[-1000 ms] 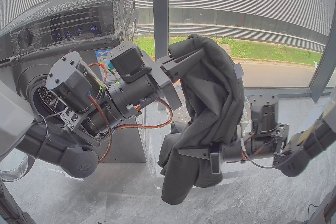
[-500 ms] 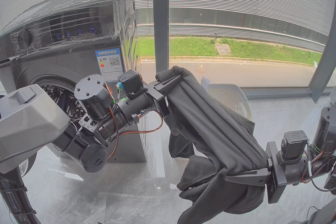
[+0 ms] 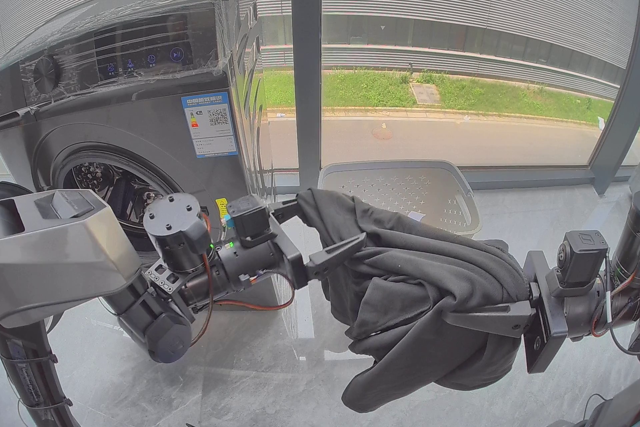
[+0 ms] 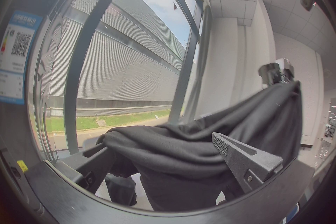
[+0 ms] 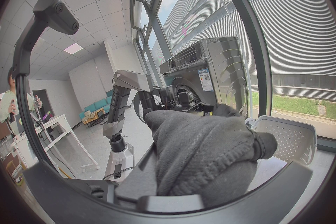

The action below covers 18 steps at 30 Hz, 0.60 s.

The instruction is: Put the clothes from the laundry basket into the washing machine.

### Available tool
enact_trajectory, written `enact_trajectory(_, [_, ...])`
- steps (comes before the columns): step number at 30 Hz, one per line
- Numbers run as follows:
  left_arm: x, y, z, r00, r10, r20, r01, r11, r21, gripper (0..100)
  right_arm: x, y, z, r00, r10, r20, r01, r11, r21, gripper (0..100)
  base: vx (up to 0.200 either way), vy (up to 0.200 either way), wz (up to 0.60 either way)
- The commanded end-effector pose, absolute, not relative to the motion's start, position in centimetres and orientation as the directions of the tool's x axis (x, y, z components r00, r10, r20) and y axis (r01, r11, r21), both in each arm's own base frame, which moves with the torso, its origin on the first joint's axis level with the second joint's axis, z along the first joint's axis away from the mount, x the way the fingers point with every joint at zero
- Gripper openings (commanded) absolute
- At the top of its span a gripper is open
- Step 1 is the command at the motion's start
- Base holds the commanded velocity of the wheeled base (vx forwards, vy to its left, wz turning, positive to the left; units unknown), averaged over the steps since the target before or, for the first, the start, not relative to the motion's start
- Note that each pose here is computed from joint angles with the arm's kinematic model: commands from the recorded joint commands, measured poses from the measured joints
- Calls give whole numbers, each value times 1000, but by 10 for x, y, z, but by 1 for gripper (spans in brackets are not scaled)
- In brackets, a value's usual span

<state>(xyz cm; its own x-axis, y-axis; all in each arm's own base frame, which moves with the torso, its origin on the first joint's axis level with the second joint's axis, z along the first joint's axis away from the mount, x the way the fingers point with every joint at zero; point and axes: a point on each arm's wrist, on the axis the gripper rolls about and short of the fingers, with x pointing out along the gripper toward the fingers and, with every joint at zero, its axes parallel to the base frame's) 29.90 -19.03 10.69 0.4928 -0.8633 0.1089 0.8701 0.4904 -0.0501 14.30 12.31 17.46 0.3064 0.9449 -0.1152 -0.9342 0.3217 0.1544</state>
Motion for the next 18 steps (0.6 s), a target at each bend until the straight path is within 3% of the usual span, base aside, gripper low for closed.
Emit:
enact_trajectory(1, [286,-147,102,458,-888,45,889,457,-30,100,149,116,177,351,930,-107,-919,364,150,0,0,0,0])
enact_trajectory(8, [247,-115,114,295,-956,15,954,295,61,100,151,115,177,367,924,-106,-910,380,166,0,0,0,0])
enact_trajectory(10, [236,-112,114,277,-961,6,959,277,59,100,151,115,177,367,924,-108,-909,381,169,0,0,0,0])
enact_trajectory(13, [228,-108,112,278,-960,-8,959,278,50,100,151,115,177,370,923,-108,-908,383,168,0,0,0,0])
enact_trajectory(15, [229,-94,104,329,-944,-32,944,328,35,100,152,115,178,380,919,-105,-905,393,165,0,0,0,0])
enact_trajectory(18, [234,-89,108,344,-939,-18,937,342,71,100,153,116,179,380,919,-102,-905,392,162,0,0,0,0])
